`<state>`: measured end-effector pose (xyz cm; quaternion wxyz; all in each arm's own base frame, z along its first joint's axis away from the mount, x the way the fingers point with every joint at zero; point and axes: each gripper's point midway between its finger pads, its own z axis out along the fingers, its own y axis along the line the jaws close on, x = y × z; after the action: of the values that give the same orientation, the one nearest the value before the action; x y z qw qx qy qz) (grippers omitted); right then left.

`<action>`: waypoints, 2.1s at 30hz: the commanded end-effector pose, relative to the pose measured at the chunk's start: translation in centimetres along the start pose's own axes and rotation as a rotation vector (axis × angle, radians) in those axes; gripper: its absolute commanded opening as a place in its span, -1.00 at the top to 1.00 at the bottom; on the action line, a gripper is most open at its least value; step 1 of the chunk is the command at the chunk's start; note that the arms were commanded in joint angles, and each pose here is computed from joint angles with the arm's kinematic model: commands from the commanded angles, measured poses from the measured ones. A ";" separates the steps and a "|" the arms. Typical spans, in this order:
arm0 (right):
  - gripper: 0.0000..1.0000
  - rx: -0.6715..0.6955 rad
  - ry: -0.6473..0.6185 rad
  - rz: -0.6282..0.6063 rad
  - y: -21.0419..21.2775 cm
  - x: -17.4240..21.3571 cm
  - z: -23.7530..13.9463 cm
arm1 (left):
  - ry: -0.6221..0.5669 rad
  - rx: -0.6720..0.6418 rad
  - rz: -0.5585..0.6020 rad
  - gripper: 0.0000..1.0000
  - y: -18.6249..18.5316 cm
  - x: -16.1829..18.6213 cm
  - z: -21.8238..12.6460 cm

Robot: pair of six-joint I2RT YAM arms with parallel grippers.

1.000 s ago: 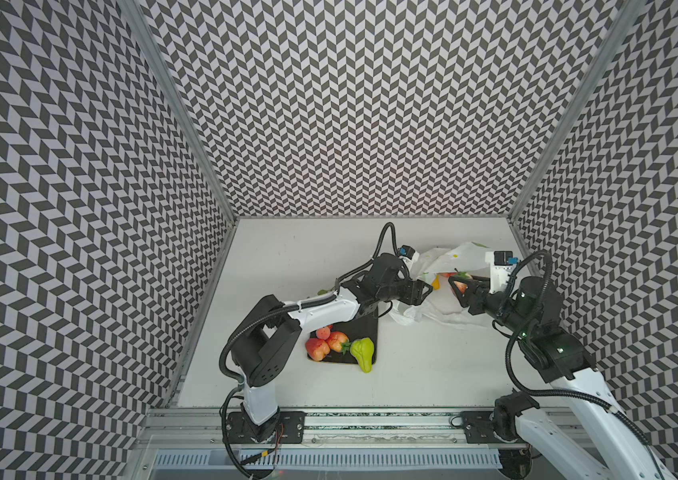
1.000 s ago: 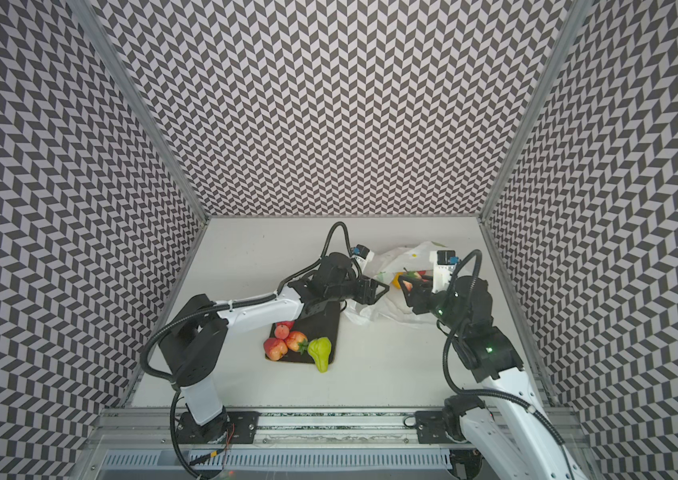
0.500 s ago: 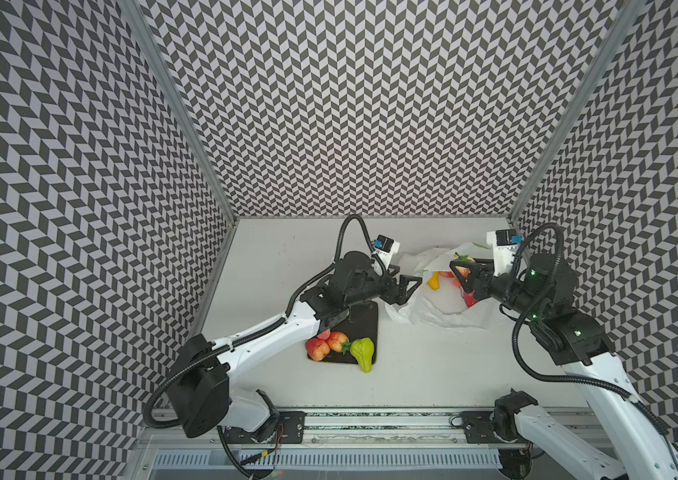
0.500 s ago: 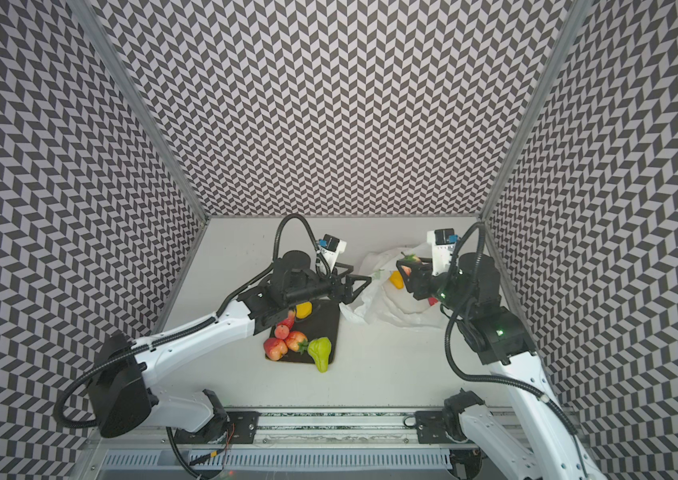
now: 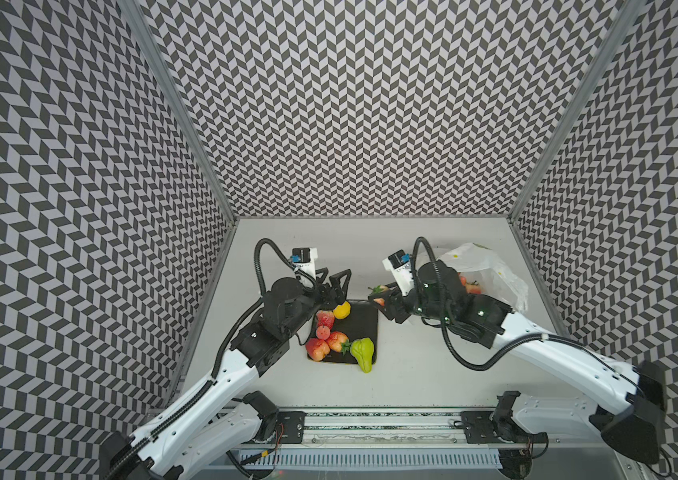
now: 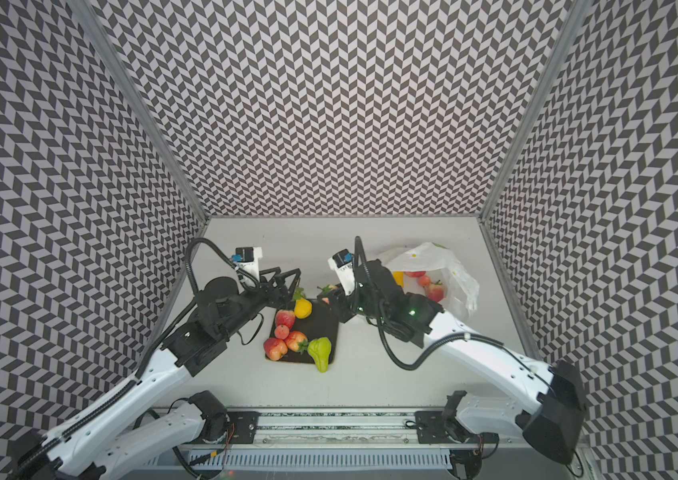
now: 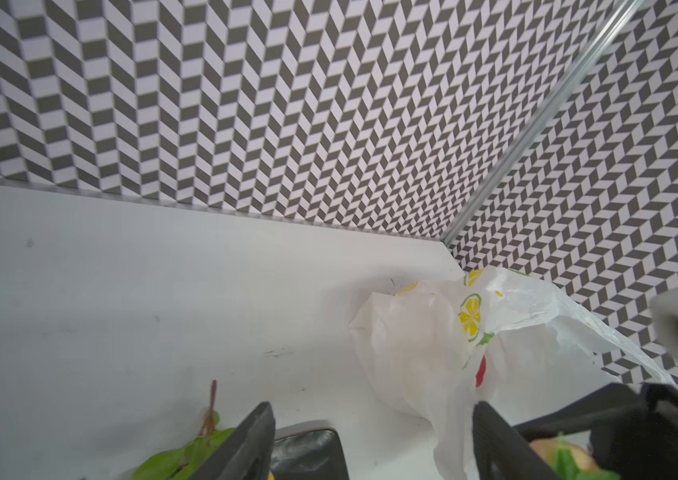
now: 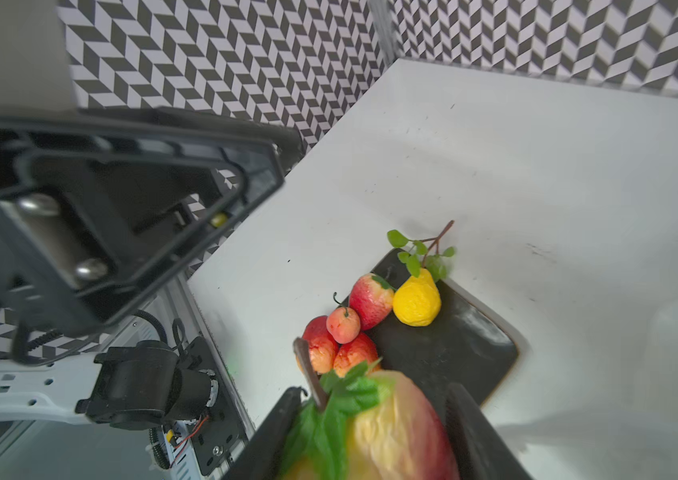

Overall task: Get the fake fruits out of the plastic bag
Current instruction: 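Carry the peach over the black tray with the right gripper while the left withdraws, then lower the peach onto the tray and open the right gripper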

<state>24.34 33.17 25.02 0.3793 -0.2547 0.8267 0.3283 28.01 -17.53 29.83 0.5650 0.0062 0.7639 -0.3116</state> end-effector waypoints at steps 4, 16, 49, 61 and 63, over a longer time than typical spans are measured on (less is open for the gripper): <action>0.01 0.087 -0.021 0.117 -2.0 0.7 5.7 | -0.047 -0.152 -0.088 -0.46 4.4 0.5 -2.3; 0.04 0.316 -0.059 0.362 -7.8 4.5 11.8 | -0.014 -0.165 -0.090 -0.44 5.0 1.6 -2.3; -0.23 0.410 -0.039 0.447 -11.1 6.6 16.8 | 0.010 -0.147 -0.077 -0.41 4.7 2.1 -1.7; -0.48 0.379 -0.090 0.444 -10.0 4.1 15.3 | 0.000 -0.140 -0.063 -0.41 4.4 1.4 -1.8; -0.50 0.369 -0.121 0.440 -9.6 2.8 14.3 | 0.001 -0.130 -0.056 -0.41 4.1 1.3 -1.8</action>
<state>34.83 36.61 7.49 0.3473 0.0118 0.9102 0.2254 27.49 -13.65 25.99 0.5479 -0.0589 0.7889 -0.2719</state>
